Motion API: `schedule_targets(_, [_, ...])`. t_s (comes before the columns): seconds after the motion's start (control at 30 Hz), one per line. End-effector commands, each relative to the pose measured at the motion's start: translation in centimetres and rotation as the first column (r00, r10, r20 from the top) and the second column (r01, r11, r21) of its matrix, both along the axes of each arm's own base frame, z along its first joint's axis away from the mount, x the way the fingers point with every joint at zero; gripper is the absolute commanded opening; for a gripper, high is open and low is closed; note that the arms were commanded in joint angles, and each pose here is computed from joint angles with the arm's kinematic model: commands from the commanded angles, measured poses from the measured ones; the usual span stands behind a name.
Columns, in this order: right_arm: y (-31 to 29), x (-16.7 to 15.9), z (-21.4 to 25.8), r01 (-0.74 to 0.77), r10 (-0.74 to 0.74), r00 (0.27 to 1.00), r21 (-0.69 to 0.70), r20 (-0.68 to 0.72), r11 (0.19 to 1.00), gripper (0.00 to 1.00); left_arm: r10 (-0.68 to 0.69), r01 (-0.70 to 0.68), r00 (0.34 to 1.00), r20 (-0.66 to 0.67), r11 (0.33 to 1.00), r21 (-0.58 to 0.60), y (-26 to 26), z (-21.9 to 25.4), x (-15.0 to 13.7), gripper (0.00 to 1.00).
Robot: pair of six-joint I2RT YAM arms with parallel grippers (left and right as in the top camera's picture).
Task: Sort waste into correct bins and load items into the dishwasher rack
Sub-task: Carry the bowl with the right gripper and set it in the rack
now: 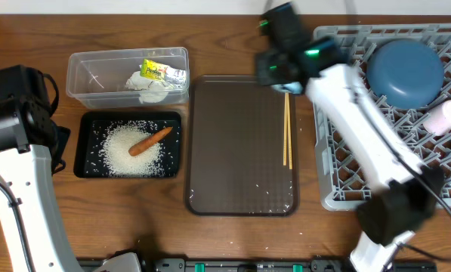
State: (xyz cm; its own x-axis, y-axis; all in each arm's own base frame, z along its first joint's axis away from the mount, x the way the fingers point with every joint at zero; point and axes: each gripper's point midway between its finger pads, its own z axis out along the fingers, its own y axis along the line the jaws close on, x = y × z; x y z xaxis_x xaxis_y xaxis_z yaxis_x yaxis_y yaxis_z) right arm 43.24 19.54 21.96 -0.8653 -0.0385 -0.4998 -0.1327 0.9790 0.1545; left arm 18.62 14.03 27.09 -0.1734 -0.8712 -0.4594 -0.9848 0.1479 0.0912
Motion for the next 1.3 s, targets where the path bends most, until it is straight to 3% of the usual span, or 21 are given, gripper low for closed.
schedule_targets(0.0, [-4.7, -0.7, 1.4, 0.108, -0.104, 0.993, 0.057, -0.063, 0.993, 0.01, 0.004, -0.004, 0.996, -0.084, 1.000, -0.002, -0.1, 0.0, -1.9, 0.95])
schedule_targets(0.17, [-11.8, -4.1, -0.4, 0.224, -0.205, 0.938, 0.037, -0.279, 0.974, 0.01, 0.004, -0.004, 0.996, -0.084, 1.000, -0.002, -0.1, 0.0, -1.9, 0.95])
schedule_targets(0.37, [-14.6, -5.7, -1.1, 0.204, -0.116, 0.916, 0.196, -0.384, 0.959, 0.01, 0.003, -0.004, 0.996, -0.084, 1.000, -0.002, -0.1, 0.0, -1.9, 0.95])
schedule_targets(0.5, [-14.6, -6.0, -0.5, 0.140, 0.007, 0.931, 0.375, -0.366, 0.916, 0.01, 0.004, -0.004, 0.996, -0.084, 1.000, -0.002, -0.1, 0.0, -1.9, 0.95])
schedule_targets(0.77, [-17.5, -8.0, -3.2, 0.187, 0.049, 0.913, 0.523, -0.405, 0.832, 0.01, 0.004, -0.004, 0.996, -0.084, 1.000, -0.002, -0.1, 0.0, -1.9, 0.95])
schedule_targets(1.0, [-20.8, -8.3, -4.6, 0.261, -0.004, 0.931, 0.658, -0.364, 0.706, 0.01, 0.003, -0.004, 0.996, -0.084, 1.000, -0.002, -0.1, 0.0, -1.9, 0.95])
schedule_targets(1.27, [-22.2, -8.6, -3.7, 0.230, -0.015, 0.963, 0.791, -0.269, 0.568, 0.01, 0.003, -0.004, 0.996, -0.084, 1.000, -0.002, -0.1, 0.0, -1.9, 0.95])
